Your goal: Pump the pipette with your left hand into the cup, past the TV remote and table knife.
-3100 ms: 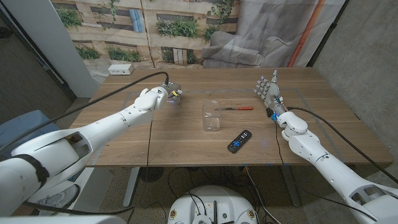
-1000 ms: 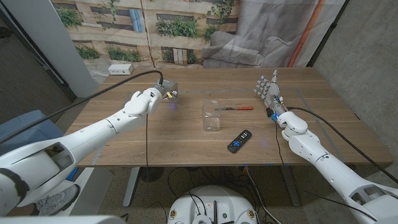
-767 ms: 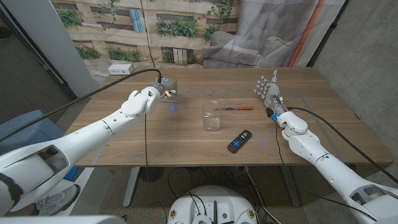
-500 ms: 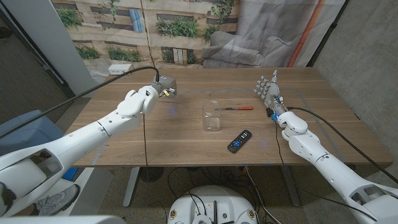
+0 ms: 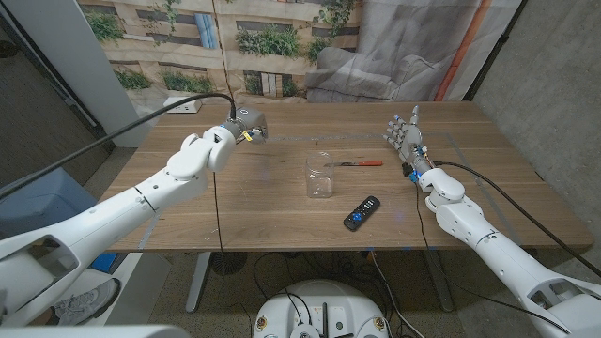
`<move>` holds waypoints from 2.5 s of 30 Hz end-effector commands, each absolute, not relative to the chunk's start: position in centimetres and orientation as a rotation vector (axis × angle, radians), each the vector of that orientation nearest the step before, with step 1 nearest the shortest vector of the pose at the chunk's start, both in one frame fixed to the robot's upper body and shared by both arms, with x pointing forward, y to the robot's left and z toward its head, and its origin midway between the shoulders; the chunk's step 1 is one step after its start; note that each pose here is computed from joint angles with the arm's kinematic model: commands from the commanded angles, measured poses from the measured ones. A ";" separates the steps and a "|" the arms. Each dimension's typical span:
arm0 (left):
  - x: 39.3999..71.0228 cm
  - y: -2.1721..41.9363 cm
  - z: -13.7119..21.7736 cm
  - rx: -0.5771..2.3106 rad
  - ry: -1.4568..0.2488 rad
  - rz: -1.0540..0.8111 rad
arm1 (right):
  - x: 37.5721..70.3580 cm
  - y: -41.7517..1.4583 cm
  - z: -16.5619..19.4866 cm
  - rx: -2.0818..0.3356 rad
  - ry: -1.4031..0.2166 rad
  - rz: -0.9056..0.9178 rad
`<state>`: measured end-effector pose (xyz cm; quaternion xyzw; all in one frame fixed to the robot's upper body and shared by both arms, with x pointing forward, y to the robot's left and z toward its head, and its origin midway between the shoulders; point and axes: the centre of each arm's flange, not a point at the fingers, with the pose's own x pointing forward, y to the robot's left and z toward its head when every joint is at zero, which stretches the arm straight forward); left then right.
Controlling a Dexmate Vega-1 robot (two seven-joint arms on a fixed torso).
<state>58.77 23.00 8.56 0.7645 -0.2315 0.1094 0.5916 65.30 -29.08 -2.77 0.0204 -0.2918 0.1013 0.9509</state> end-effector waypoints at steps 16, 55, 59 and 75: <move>53.5 23.2 9.2 1.584 -0.616 0.242 | 65.3 -29.1 -2.8 0.041 -0.594 0.206; 48.9 21.0 7.7 1.064 -0.780 0.089 | 65.3 -29.1 -2.8 0.041 -0.594 0.206; 48.7 20.9 7.6 1.023 -0.781 0.077 | 65.3 -29.1 -2.8 0.041 -0.594 0.206; 48.7 20.7 6.4 0.858 -0.784 0.027 | 65.3 -29.1 -2.8 0.041 -0.594 0.206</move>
